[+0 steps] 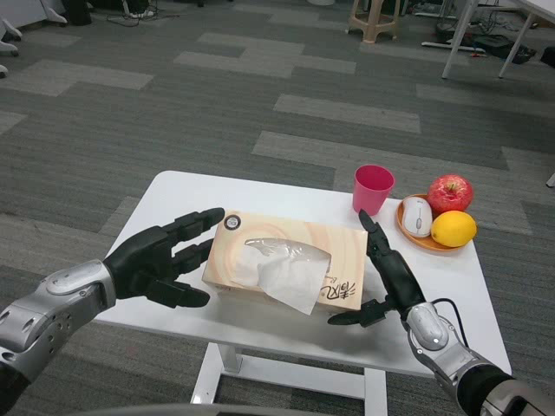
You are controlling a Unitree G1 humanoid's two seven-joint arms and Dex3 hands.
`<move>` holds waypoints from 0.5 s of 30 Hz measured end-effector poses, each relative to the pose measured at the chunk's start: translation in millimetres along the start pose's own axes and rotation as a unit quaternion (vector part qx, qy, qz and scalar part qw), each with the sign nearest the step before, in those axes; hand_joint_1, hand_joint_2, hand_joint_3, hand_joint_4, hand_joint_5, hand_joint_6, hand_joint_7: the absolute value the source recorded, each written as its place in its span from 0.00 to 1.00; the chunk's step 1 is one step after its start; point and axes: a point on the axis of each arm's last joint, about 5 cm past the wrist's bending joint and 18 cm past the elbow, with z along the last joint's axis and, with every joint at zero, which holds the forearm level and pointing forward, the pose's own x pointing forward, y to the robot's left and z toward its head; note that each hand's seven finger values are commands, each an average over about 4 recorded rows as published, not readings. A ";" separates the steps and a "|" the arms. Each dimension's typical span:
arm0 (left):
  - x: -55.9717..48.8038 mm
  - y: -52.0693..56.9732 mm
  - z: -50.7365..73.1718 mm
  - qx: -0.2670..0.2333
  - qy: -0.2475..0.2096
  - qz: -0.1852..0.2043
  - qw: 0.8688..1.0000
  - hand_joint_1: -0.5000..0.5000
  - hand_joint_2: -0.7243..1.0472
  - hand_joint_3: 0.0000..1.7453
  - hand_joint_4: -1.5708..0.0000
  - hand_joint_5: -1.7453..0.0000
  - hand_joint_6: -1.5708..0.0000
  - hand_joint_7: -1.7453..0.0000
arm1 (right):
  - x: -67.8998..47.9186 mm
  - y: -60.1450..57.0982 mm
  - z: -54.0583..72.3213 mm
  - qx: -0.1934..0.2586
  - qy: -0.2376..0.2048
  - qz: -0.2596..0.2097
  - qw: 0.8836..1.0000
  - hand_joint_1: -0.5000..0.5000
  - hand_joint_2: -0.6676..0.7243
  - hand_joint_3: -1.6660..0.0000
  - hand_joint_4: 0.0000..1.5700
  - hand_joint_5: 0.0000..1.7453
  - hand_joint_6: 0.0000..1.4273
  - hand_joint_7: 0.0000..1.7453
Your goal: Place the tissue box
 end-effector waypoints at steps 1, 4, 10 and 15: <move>0.0 0.0 -0.5 -0.001 0.000 0.000 1.000 1.00 1.00 0.15 1.00 0.94 1.00 1.00 | -0.1 -0.1 -0.3 -0.001 0.001 0.000 1.000 0.04 0.18 0.76 0.20 0.33 0.00 0.00; -0.1 0.5 -2.4 -0.004 -0.002 -0.001 1.000 1.00 1.00 0.15 1.00 0.94 1.00 1.00 | -0.3 -0.3 -0.6 -0.001 0.002 0.000 1.000 0.04 0.18 0.76 0.18 0.33 0.00 0.00; -0.4 2.3 -7.3 -0.014 -0.004 0.000 1.000 1.00 1.00 0.15 1.00 0.94 1.00 1.00 | 0.4 -0.9 -0.6 -0.002 0.003 -0.001 1.000 0.04 0.18 0.76 0.15 0.29 0.00 0.00; -1.0 4.6 -12.5 -0.028 -0.008 0.002 1.000 1.00 1.00 0.15 1.00 0.94 1.00 1.00 | 0.6 -0.9 -1.0 -0.002 0.005 0.000 1.000 0.04 0.18 0.76 0.12 0.28 0.00 0.00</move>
